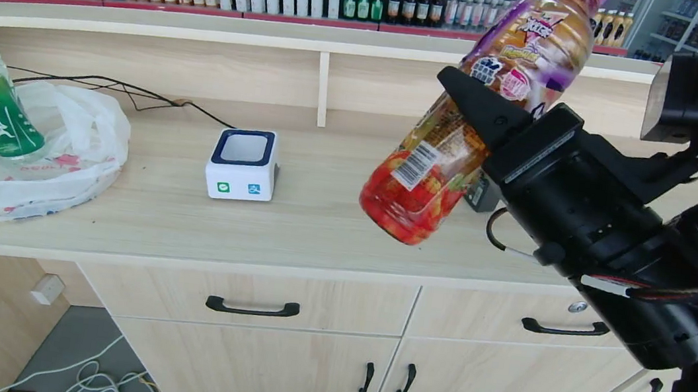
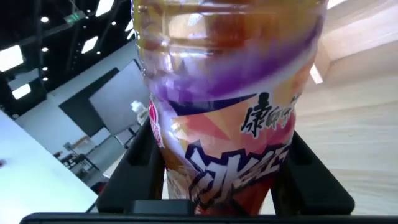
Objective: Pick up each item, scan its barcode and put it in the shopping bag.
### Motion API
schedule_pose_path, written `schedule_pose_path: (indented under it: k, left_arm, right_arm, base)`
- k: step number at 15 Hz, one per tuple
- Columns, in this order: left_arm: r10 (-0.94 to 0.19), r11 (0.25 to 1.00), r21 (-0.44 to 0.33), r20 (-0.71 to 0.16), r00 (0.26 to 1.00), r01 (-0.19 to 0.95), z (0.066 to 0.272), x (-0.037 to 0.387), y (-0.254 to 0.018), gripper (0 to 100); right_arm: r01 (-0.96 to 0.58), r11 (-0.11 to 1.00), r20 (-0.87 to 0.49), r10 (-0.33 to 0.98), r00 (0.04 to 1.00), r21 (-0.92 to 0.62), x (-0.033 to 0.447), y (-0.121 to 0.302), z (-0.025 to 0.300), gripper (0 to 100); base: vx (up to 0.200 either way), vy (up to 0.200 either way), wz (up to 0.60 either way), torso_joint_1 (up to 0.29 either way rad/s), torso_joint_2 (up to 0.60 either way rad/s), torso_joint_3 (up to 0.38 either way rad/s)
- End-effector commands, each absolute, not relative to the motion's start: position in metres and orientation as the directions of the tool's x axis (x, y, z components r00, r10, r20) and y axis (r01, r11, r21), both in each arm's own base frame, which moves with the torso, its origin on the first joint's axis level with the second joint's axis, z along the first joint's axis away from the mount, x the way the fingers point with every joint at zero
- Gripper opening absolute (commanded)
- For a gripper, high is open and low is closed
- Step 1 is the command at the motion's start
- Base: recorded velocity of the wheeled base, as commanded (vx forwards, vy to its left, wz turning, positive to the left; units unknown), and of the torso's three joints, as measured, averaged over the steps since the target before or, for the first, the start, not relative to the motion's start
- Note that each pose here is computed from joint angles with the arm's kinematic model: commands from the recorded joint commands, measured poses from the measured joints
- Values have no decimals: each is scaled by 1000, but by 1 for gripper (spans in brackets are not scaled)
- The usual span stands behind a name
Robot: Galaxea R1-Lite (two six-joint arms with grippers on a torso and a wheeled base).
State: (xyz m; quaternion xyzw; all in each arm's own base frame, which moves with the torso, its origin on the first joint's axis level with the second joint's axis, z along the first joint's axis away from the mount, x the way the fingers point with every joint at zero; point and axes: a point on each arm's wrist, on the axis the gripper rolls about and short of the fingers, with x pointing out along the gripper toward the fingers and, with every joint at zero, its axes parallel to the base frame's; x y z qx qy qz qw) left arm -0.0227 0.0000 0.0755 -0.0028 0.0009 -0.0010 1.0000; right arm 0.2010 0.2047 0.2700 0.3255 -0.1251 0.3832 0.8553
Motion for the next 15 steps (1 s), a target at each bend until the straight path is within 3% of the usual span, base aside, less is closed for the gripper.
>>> schedule_pose_path:
  k: [1,4,15]
  left_arm:
    - [-2,1000,-6,-2,1000,2,76,-23,0,100]
    - [-2,1000,-6,-2,1000,2,76,-23,0,100]
    - [-2,1000,-6,-2,1000,2,76,-23,0,100]
  right_arm:
    - [-782,443,474,625,620,439,205,223,260,0]
    - [-892,303,591,670,449,335,204,234,263,0]
    - [-936,112,631,711,310,334,178,239,276,0]
  base:
    - [0,0,0,0,0,0]
    - [0,0,0,0,0,0]
    - [0,0,0,0,0,0]
